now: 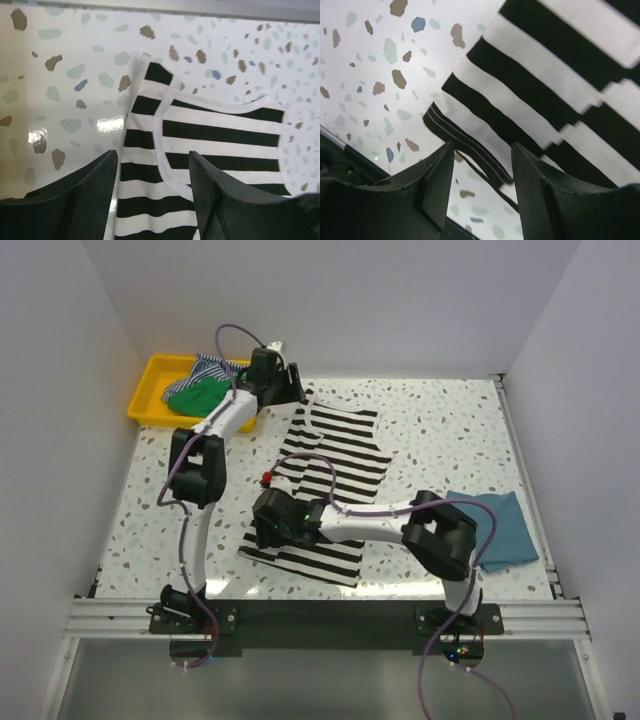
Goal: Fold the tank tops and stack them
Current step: Fold the tank top
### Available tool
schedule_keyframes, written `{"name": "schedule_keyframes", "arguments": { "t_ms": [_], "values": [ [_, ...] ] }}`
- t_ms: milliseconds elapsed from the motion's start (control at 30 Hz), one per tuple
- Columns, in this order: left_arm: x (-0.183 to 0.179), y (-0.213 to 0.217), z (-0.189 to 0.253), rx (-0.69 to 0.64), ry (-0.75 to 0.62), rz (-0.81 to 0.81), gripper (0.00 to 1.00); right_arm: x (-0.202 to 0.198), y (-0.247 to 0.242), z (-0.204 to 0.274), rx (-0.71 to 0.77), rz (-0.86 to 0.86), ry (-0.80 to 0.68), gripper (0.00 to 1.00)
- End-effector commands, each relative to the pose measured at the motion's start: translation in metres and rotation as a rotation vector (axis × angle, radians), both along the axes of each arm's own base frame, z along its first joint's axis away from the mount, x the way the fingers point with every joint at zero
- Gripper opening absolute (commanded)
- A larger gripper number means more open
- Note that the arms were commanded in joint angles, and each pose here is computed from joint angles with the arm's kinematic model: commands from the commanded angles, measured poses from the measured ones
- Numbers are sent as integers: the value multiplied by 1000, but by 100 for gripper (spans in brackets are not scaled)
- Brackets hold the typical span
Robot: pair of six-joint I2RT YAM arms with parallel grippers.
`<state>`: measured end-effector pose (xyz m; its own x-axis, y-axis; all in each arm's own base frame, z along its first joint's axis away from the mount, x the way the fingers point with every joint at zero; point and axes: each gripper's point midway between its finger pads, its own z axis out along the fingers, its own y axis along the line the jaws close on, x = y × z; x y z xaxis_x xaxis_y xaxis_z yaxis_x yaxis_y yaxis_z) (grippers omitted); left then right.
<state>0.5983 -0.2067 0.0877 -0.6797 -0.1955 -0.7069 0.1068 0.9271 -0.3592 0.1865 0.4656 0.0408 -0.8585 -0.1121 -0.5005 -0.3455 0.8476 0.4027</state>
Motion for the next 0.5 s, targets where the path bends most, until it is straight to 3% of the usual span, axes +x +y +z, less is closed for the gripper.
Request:
{"name": "schedule_keyframes", "arguments": {
  "t_ms": [0,133,233,300,333,367,467],
  "values": [
    [4,-19,151,-128,-304,-89,64,23,-25,72,84,-38,-87,54],
    [-14,-15,193,-209,-369,-36,65,50,-85,121,95,-157,-157,54],
    [-49,-28,190,-253,-323,-39,64,85,-153,117,48,-291,-139,54],
    [-80,-36,176,-230,-273,-37,62,114,-203,102,26,-381,-77,52],
    [-109,-59,148,-209,-206,-67,61,123,-216,98,26,-403,-60,52],
    [-128,-67,161,-210,-236,-76,60,132,-230,93,17,-419,-48,49],
    [-200,-109,129,-157,-156,-152,56,167,-275,78,-15,-523,0,43]
  ]
}}
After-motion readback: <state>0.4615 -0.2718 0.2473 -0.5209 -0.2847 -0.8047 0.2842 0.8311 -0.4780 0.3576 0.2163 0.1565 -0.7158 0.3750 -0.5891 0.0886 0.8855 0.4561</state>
